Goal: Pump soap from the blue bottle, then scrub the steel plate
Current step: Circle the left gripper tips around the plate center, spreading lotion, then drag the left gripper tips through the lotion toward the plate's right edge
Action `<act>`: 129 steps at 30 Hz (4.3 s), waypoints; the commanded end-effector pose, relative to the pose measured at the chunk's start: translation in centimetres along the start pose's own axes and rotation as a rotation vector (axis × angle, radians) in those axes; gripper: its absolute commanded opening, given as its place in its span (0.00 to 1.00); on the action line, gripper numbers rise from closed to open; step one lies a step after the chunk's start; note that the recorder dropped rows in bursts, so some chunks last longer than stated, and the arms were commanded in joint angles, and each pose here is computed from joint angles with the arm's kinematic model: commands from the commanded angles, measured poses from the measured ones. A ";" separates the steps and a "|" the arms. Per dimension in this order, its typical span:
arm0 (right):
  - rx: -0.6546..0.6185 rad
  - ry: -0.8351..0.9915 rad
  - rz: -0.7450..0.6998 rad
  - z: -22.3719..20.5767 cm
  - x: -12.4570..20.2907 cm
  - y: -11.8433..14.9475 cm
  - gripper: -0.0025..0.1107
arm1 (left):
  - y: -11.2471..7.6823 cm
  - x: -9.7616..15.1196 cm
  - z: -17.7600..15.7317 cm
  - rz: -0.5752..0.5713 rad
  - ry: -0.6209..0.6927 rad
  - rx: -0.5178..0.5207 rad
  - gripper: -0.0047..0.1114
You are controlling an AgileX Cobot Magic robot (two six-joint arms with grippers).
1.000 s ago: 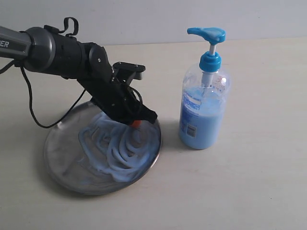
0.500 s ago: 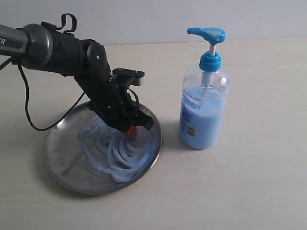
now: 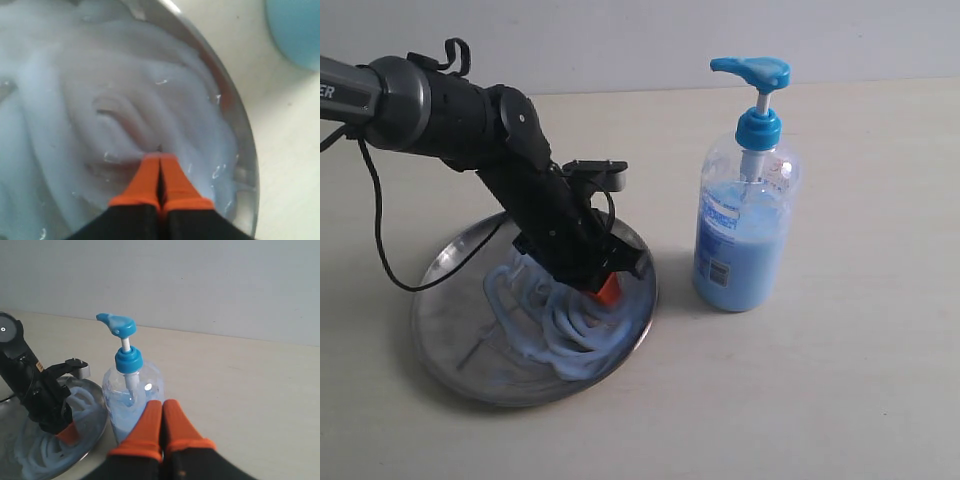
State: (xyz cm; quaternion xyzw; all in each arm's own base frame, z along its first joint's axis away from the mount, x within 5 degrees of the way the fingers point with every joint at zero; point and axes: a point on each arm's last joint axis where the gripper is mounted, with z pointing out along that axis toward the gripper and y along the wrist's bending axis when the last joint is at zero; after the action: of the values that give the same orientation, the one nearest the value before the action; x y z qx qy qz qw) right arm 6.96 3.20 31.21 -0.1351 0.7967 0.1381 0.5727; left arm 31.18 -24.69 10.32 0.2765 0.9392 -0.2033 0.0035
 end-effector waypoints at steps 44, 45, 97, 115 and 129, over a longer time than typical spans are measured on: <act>0.003 -0.013 0.001 0.0 0.1 0.0 0.02 | 0.7 0.0 1.6 -0.026 -0.042 -0.029 0.04; 0.003 -0.013 0.001 0.0 0.1 0.0 0.02 | 0.7 -0.1 1.6 -0.028 -0.052 -0.032 0.04; 0.003 -0.013 0.001 0.0 0.1 0.0 0.02 | 0.8 1.5 1.5 0.073 0.132 -0.034 0.04; 0.003 -0.013 0.001 0.0 0.1 0.0 0.02 | 0.9 -0.8 1.5 0.040 -0.120 -0.056 0.04; 0.003 -0.013 0.001 0.0 0.1 0.0 0.02 | 2.0 0.0 1.5 0.102 -0.034 -0.171 0.04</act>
State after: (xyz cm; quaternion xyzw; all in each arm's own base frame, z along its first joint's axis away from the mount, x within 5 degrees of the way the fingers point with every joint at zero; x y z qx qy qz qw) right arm 6.96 3.21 31.23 -0.1342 0.7962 0.1397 0.5732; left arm 32.92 -24.60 10.02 0.2906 0.9380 -0.1606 0.0996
